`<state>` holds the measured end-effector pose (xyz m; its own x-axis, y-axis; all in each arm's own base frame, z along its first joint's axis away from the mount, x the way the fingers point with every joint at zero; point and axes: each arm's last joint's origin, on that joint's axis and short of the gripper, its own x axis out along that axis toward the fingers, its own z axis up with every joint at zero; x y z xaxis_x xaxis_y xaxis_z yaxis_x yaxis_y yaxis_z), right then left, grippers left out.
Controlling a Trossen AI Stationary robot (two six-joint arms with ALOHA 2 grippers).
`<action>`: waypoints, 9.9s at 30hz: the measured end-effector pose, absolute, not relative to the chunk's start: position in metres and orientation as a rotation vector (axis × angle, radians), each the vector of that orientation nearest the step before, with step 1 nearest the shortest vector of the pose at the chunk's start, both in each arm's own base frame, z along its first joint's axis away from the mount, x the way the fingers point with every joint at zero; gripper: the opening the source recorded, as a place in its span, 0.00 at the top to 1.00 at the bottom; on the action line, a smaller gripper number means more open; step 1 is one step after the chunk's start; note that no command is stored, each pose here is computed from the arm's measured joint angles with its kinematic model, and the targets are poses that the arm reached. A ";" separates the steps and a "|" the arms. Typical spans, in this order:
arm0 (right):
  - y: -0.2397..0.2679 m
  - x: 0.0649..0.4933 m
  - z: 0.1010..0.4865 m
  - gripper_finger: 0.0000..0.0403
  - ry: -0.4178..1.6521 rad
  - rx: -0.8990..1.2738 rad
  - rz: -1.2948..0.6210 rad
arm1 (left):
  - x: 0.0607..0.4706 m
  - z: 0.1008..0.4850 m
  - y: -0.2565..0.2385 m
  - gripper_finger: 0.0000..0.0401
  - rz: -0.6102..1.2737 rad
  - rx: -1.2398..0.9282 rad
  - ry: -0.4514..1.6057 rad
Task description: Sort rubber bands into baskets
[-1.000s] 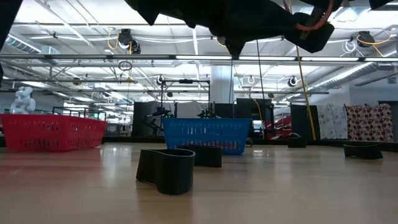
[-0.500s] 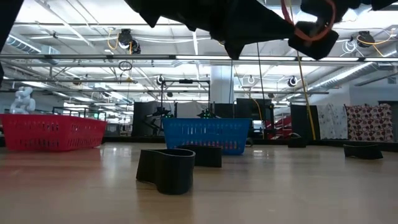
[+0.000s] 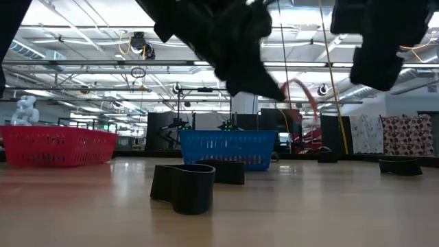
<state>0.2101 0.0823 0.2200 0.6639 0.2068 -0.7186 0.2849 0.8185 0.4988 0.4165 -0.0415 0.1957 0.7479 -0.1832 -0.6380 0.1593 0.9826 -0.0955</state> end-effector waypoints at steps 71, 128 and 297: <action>0.118 0.188 0.176 0.67 1.070 0.700 -0.432 | 0.399 0.220 -0.081 0.72 -0.299 0.260 0.971; 0.133 0.189 0.171 0.67 1.073 0.596 -0.311 | 0.398 0.156 -0.122 0.72 -0.229 0.232 1.031; 0.207 0.177 0.162 1.00 0.988 1.024 -0.137 | 0.390 0.235 -0.157 0.60 -0.274 -0.092 0.383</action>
<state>0.1771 0.2071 0.1619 0.5816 0.3303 -0.7434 0.5206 0.5511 0.6521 0.3903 -0.1568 0.2346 0.8912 -0.2808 -0.3564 0.2462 0.9591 -0.1400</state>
